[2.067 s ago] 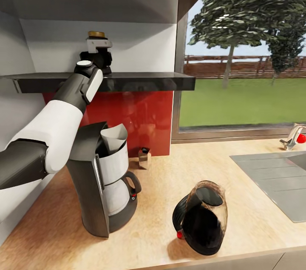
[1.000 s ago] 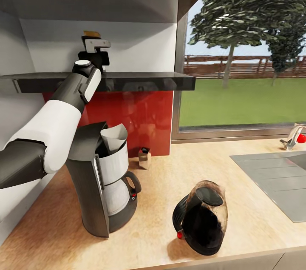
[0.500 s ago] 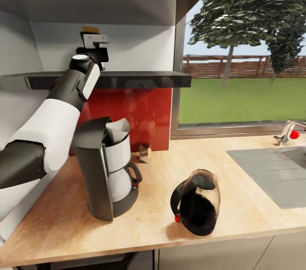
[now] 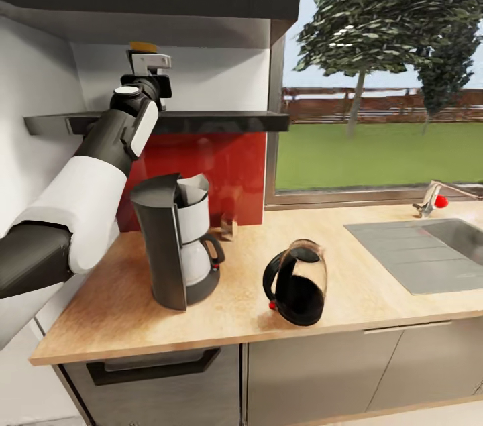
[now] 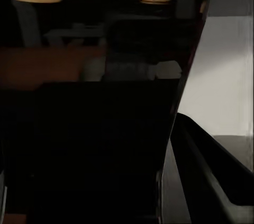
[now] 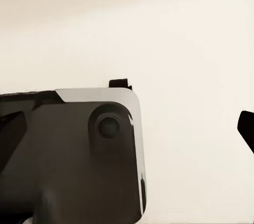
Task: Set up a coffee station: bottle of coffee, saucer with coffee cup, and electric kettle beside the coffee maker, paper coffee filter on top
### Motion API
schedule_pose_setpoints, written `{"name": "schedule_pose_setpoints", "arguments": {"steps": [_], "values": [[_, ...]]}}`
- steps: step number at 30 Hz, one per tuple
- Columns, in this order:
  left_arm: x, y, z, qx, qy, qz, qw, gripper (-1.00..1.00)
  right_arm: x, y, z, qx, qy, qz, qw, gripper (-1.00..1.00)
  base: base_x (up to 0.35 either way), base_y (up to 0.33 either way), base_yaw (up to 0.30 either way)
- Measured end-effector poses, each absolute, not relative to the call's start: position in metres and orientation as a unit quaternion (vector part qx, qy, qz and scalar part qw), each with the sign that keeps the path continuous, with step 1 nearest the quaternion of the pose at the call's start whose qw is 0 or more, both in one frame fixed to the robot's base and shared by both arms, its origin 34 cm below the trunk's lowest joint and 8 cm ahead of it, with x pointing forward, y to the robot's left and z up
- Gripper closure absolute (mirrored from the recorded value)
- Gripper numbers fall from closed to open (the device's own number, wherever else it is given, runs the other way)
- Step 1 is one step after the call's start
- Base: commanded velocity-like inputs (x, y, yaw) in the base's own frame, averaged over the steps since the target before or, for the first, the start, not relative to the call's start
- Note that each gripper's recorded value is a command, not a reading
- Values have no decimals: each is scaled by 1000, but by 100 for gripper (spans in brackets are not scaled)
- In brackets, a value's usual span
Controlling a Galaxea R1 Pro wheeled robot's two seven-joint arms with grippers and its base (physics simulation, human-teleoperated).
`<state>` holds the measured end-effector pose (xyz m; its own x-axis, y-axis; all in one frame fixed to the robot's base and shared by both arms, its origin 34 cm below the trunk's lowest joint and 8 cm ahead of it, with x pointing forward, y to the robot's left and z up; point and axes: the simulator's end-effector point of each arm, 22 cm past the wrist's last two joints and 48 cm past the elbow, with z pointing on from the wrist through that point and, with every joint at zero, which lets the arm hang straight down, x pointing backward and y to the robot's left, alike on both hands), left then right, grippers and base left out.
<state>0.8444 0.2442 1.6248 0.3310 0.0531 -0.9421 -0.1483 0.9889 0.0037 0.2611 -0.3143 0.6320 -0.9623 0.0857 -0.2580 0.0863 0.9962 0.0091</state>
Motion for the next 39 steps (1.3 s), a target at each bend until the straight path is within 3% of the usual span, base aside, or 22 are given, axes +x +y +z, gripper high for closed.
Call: {"name": "schedule_pose_setpoints", "arguments": {"steps": [11,26,39], "values": [[827,234,1645,-34,551,47,832,100,263,-312,633,43,990,0,133,-100,-56,0,-128],[808,168,1634,89,562,-43,821,100,262,-313,633,43,990,0,132,-100,0,0,0],[732,123,1650,163,540,-132,815,100,262,-313,633,43,990,0,133,-100,0,0,0]]}}
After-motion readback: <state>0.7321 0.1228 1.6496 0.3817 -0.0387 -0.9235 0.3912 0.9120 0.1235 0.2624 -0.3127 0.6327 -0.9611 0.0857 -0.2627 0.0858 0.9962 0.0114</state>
